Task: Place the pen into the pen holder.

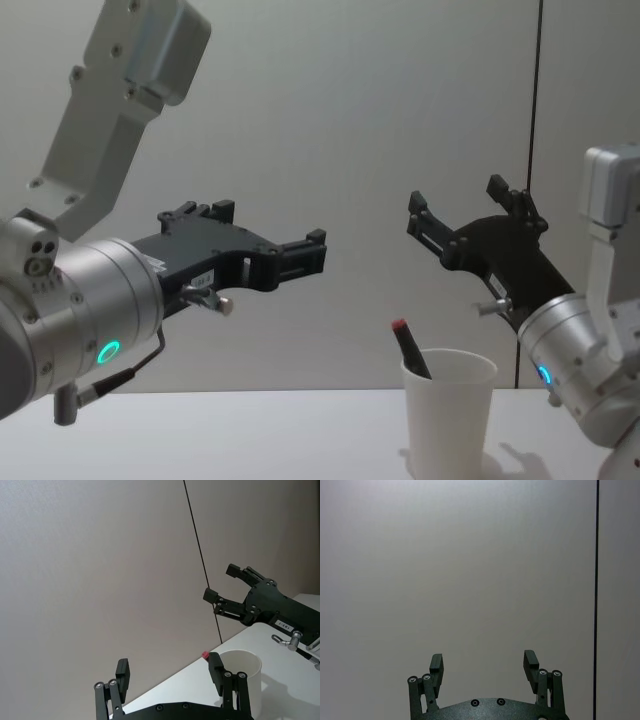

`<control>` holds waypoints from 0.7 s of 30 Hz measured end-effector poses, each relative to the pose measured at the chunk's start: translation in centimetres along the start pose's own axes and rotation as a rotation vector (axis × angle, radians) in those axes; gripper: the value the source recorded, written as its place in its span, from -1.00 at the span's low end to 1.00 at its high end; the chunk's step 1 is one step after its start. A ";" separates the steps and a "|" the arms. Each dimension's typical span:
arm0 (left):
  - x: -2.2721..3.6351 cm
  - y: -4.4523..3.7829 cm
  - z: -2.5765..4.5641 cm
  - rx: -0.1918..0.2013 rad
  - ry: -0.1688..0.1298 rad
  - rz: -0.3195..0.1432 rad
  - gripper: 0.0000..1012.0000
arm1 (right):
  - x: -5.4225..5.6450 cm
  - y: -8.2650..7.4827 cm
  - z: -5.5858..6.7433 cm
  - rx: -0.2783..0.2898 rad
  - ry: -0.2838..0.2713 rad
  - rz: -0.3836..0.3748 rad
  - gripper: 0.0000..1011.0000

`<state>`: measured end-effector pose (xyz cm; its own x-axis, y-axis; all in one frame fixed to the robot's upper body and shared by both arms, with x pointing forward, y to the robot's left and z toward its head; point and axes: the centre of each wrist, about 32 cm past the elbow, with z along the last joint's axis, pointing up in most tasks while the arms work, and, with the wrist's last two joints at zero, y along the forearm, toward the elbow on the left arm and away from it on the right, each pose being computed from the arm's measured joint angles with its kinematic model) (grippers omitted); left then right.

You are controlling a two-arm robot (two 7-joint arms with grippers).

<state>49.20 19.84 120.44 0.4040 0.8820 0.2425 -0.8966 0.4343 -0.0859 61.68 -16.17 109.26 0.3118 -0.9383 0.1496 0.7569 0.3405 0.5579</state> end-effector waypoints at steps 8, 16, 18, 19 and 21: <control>0.00 0.00 0.00 0.000 0.000 0.000 0.98 | 0.4 0.0 0.0 -0.003 0.001 -0.015 0.98; 0.00 0.00 0.00 0.000 0.000 0.000 0.98 | 0.7 0.0 0.0 -0.005 0.006 -0.014 0.98; 0.00 0.00 0.00 0.000 0.000 0.000 0.98 | 0.8 -0.2 0.0 -0.010 0.008 -0.011 0.98; 0.00 0.00 0.00 0.000 0.000 0.000 0.98 | 0.8 0.0 0.1 -0.010 0.009 -0.010 0.98; 0.00 0.00 0.00 0.000 0.000 0.000 0.98 | 0.9 0.0 0.1 -0.008 0.009 -0.010 0.98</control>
<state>49.20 19.84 120.44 0.4039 0.8821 0.2425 -0.8967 0.4342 -0.0859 61.87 -17.07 109.49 0.3095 -0.9411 0.1363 0.7646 0.3316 0.5527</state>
